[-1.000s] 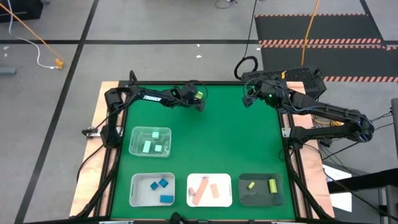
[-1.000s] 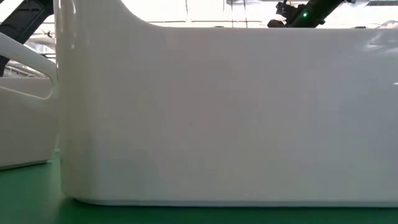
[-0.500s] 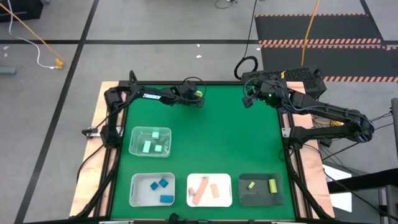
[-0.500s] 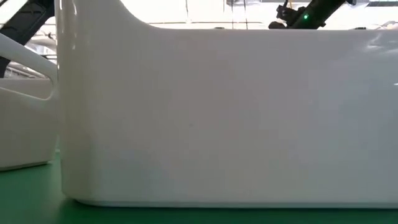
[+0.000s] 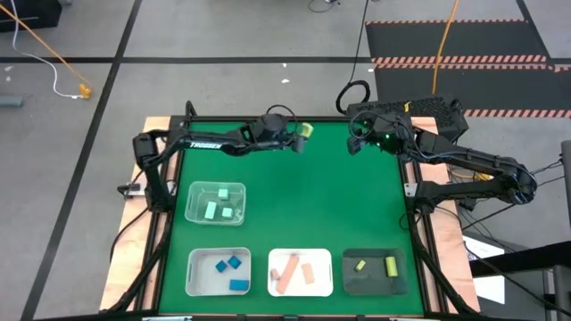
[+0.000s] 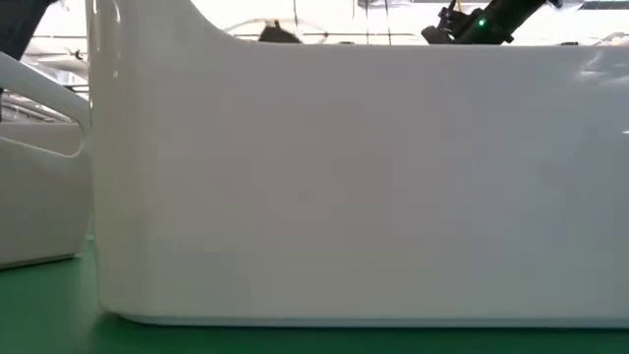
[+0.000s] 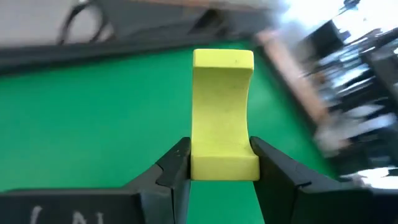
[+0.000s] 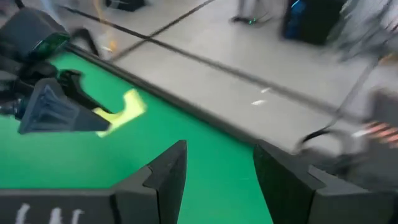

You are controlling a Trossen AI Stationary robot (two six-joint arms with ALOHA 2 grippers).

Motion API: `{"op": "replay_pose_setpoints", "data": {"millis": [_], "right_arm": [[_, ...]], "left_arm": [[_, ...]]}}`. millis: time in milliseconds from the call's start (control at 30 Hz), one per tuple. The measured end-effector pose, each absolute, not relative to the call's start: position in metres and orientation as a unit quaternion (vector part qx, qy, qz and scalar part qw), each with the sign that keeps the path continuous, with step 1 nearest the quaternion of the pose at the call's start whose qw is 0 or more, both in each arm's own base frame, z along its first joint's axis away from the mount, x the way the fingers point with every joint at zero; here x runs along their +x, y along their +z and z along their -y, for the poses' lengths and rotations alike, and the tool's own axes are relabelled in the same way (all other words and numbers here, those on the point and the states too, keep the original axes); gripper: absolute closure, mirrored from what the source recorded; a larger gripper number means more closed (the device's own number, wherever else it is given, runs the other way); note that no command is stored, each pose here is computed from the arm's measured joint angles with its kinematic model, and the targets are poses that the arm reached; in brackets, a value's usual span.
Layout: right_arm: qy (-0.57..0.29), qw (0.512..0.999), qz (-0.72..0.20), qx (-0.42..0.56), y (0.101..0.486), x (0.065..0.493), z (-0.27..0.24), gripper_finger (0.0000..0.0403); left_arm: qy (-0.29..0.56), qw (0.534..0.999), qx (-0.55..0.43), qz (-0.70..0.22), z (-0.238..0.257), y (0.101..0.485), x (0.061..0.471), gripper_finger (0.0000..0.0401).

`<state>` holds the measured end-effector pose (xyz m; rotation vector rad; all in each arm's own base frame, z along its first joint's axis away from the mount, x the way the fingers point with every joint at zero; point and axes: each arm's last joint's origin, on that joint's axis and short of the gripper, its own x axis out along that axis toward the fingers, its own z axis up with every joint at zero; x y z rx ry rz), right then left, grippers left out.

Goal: Sort & place blocks by color
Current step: Put the green block into the black bin

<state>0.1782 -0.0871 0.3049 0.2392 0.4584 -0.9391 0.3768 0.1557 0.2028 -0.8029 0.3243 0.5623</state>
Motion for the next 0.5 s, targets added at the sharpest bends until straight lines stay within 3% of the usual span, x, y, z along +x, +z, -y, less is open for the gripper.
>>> {"op": "replay_pose_setpoints", "data": {"millis": [200,500], "right_arm": [[-0.351,0.886,-0.164,0.253,0.309,0.186,0.083,0.0227],[-0.267,0.906,-0.107,0.311,0.321,0.193,0.08,0.0215]], "left_arm": [[0.188,0.901,-0.385,-0.064,-0.115,0.248,0.387,0.0267],[0.184,0.912,-0.367,-0.004,-0.069,0.274,0.39,0.0267]]}}
